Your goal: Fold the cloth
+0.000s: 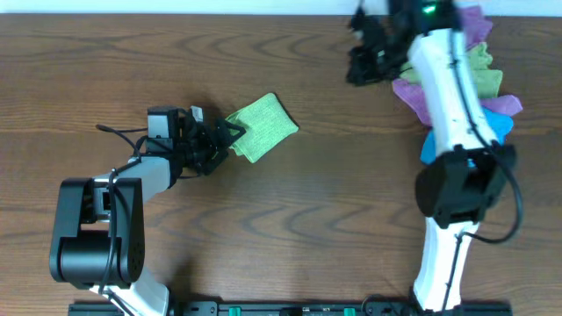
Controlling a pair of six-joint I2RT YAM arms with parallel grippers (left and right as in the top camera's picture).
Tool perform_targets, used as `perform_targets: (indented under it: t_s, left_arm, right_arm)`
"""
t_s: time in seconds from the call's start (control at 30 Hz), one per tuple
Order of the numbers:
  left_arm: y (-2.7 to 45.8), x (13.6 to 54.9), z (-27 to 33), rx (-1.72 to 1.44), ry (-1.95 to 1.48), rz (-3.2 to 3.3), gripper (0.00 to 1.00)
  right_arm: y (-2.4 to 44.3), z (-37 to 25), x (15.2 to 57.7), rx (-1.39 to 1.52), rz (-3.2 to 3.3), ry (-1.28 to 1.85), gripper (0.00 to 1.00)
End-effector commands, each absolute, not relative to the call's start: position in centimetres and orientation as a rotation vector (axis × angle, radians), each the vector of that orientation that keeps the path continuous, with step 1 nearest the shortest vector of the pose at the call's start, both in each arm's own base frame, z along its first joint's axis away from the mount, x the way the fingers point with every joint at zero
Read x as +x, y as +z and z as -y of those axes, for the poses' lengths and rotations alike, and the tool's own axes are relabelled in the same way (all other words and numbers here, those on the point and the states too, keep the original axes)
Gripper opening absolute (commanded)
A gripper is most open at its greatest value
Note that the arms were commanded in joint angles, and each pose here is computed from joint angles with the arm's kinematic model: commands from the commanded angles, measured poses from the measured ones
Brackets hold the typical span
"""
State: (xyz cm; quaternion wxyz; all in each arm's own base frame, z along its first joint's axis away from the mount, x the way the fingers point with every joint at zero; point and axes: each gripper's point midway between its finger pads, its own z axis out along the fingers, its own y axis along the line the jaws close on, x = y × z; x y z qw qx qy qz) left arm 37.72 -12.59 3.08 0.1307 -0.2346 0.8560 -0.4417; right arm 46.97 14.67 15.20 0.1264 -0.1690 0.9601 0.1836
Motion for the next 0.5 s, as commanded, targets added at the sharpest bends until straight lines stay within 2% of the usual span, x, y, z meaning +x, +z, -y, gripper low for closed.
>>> perform_targets:
  t_s: [0.0,0.13,0.47]
  left_arm:
    - [0.3,37.0,11.7,-0.779,-1.200,-2.542,0.95]
    - [0.1,37.1,11.5,-0.786,-1.177,-2.541,0.95]
    - [0.1,37.1,11.5,-0.788,-1.173,-2.541,0.95]
  right_arm:
    - [11.9,-18.7,46.0,-0.572,-2.808,0.534,0.01]
    - [9.9,-20.8,47.4,-0.569,-2.744,0.422,0.01]
    - [9.3,-22.8,50.3,-0.513,-2.607,0.380,0.01]
